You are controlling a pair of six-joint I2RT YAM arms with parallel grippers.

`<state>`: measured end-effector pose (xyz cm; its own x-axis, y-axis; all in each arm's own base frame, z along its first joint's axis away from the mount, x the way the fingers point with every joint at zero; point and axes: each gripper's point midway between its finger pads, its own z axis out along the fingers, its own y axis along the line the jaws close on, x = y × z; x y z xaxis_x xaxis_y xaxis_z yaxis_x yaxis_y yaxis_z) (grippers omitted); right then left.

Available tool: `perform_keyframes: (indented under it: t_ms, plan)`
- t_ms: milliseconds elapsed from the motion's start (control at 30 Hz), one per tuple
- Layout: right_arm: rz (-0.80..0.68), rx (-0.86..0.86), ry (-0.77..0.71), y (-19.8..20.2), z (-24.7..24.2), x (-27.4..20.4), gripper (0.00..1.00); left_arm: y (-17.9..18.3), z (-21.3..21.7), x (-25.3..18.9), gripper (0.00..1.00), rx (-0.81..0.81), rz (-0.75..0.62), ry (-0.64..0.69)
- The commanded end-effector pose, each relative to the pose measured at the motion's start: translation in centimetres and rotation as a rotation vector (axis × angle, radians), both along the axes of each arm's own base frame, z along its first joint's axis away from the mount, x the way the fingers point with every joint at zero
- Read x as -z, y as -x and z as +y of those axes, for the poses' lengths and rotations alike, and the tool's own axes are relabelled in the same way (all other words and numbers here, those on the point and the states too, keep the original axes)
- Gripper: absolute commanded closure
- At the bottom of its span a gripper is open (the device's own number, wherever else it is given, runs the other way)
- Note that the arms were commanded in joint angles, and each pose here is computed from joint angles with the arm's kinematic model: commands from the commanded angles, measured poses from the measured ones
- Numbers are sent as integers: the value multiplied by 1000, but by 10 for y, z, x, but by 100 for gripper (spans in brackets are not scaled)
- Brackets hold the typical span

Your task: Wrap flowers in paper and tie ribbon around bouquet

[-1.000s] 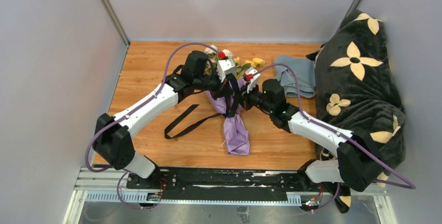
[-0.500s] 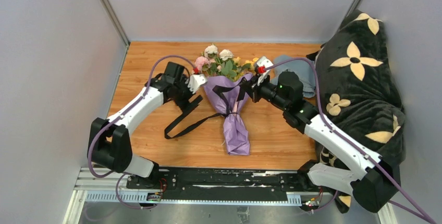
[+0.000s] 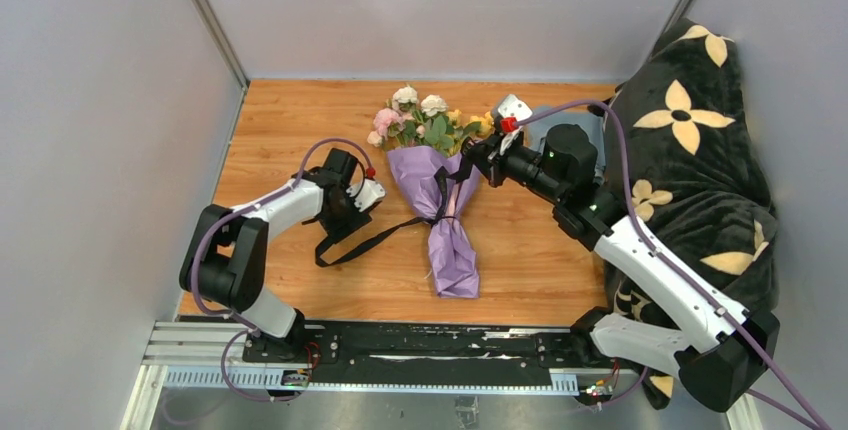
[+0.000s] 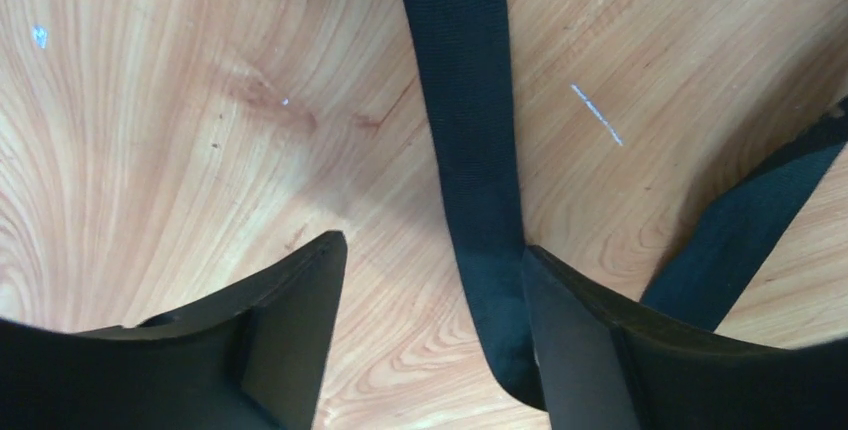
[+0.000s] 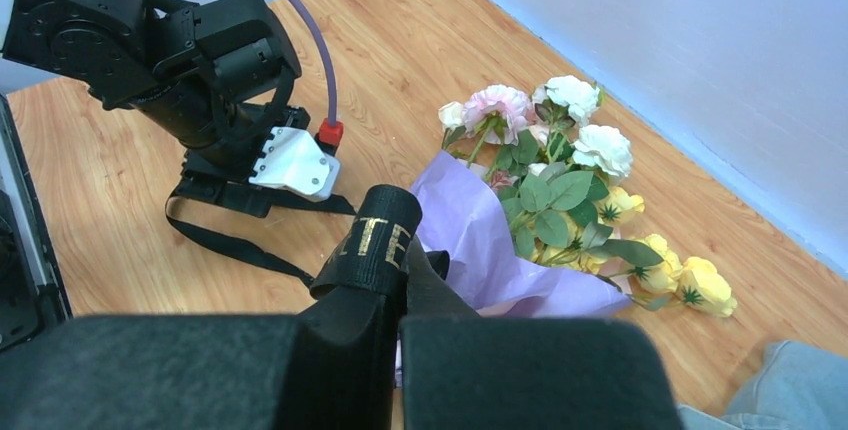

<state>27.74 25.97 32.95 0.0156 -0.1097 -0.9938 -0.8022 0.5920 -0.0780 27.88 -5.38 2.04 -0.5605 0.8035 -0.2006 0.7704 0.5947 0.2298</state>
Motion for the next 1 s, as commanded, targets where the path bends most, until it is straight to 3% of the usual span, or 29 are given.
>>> perform_keyframes:
  t_ms: [0, 133, 200, 367, 533, 667, 767, 800, 900, 967]
  plan:
    - [-73, 31, 8, 2, -14, -28, 100, 34, 22, 30, 35, 43, 149, -101]
    - [-93, 109, 47, -6, -27, -34, 100, 73, 18, 43, 61, 129, 331, -60]
    - [-99, 146, 63, -11, -33, -39, 100, 77, 25, 46, 98, 138, 343, -94]
    - [-139, 237, 71, -13, -53, -59, 100, 56, 52, 50, 100, 159, 187, -232]
    - [-165, 340, 76, -7, -86, -77, 100, 13, 87, 24, 100, 109, -98, -421]
    - [-204, 371, 53, 7, -104, -96, 100, -1, 110, 12, 100, 86, -167, -468]
    - [-197, 321, 24, 16, -97, -100, 100, -5, 116, 9, 100, 78, -134, -447]
    - [-192, 283, 18, 19, -91, -98, 100, -7, 108, 8, 96, 96, -131, -399]
    - [-116, 94, 9, 23, -53, -79, 100, -20, 51, -23, 50, 153, -164, -103]
    - [-86, 50, 3, 21, -41, -73, 100, -25, -4, -57, 31, 264, -243, 117]
